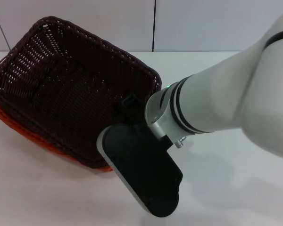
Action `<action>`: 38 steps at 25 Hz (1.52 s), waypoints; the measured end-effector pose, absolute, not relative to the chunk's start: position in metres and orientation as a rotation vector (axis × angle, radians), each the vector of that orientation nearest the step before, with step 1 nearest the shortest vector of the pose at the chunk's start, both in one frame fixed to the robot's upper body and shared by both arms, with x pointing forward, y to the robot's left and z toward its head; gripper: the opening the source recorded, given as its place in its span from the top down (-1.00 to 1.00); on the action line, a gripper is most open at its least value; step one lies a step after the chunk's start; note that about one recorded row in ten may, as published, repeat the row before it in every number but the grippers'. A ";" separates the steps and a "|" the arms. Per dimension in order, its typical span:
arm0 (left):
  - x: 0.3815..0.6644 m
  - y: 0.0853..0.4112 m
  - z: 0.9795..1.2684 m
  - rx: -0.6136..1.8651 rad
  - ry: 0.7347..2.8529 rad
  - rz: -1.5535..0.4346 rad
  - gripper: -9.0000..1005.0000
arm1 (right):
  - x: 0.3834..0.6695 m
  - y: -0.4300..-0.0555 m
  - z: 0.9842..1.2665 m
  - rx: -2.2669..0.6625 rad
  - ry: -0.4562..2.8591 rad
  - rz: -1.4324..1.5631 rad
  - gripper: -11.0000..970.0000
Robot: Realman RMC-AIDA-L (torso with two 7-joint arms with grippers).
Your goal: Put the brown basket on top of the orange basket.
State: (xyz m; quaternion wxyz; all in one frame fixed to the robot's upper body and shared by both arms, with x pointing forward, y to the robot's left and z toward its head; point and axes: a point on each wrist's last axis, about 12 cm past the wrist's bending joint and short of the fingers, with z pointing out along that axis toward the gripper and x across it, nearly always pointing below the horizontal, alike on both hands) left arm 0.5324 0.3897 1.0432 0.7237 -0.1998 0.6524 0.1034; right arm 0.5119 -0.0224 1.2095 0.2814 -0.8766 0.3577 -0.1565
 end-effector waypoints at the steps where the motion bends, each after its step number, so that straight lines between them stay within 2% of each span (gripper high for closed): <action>1: 0.532 0.390 1.043 -0.442 1.440 0.228 -0.62 | 0.512 -0.022 1.209 -2.349 0.959 -0.419 -0.27; 15: 0.529 0.396 1.044 -0.463 1.428 0.246 -0.61 | 0.499 -0.046 1.234 -2.159 1.024 -0.446 -0.34; 19: 0.529 0.396 1.044 -0.462 1.426 0.248 -0.62 | 0.514 -0.066 1.252 -1.948 1.098 -0.463 -0.34; 25: 0.527 0.396 1.044 -0.460 1.423 0.251 -0.61 | 0.539 -0.099 1.257 -1.654 1.162 -0.482 -0.34; 28: 0.526 0.398 1.044 -0.465 1.417 0.256 -0.61 | 0.555 -0.123 1.239 -1.444 1.181 -0.500 -0.34; 29: 0.526 0.399 1.045 -0.470 1.412 0.259 -0.61 | 0.563 -0.141 1.225 -1.270 1.138 -0.535 -0.34; 30: 0.526 0.399 1.045 -0.470 1.412 0.259 -0.61 | 0.563 -0.141 1.225 -1.270 1.138 -0.535 -0.34; 34: 0.527 0.401 1.047 -0.475 1.398 0.263 -0.61 | 0.562 -0.178 1.211 -0.865 1.102 -0.492 -0.34; 35: 0.527 0.400 1.048 -0.475 1.396 0.263 -0.61 | 0.562 -0.178 1.211 -0.865 1.102 -0.492 -0.34; 38: 0.528 0.399 1.048 -0.476 1.391 0.261 -0.61 | 0.567 -0.194 1.187 -0.705 1.157 -0.454 -0.34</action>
